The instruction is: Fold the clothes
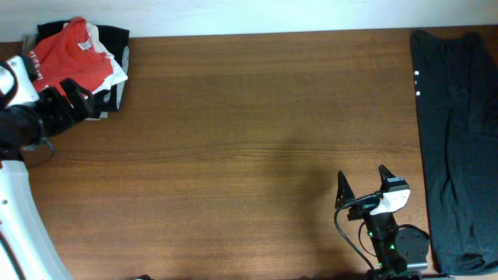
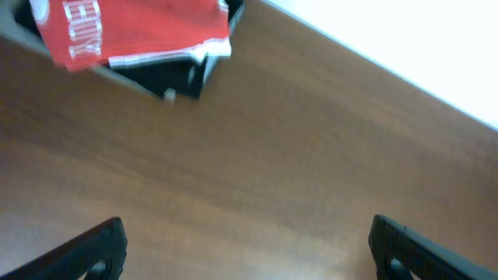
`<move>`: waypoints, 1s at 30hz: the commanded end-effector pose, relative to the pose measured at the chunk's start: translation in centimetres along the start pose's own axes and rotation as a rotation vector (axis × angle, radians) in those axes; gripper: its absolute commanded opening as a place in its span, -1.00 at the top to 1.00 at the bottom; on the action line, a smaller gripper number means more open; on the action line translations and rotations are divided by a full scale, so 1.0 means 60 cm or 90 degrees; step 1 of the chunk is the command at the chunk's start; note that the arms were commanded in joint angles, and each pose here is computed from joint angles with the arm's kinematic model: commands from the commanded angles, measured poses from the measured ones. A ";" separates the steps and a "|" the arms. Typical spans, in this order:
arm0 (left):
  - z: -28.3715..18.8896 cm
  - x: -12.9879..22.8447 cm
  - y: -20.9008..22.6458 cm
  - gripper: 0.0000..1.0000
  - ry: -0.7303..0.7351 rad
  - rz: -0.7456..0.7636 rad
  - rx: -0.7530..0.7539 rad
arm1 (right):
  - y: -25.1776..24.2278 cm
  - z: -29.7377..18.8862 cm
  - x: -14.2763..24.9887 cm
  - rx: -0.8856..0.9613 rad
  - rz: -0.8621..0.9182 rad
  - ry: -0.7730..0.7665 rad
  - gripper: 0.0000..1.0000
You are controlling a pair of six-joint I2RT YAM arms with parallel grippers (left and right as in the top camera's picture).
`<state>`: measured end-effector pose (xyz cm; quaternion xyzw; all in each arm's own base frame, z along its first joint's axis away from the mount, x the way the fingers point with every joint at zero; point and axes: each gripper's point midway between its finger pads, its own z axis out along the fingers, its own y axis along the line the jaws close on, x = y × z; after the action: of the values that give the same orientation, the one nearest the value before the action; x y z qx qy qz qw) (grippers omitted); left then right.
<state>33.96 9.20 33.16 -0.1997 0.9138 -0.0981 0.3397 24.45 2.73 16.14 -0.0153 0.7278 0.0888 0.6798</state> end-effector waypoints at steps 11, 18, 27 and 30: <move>0.074 0.299 -0.049 -0.98 -0.183 0.316 0.092 | -0.006 0.000 0.004 0.010 -0.001 0.002 -0.97; 0.063 0.310 -0.053 -0.98 -0.361 0.341 0.128 | -0.006 0.000 0.004 0.010 -0.001 0.002 -0.97; 0.048 0.306 -0.053 -0.98 -0.608 0.340 0.172 | -0.006 0.000 0.004 0.010 -0.001 0.002 -0.97; 0.054 0.309 -0.053 -0.98 -0.613 0.341 0.174 | -0.006 0.000 0.004 0.010 -0.001 0.002 -0.97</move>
<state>24.17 -1.77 21.73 0.0653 0.6511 -0.0217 0.7559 24.46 2.65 16.15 -0.0136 0.7277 0.0875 0.6801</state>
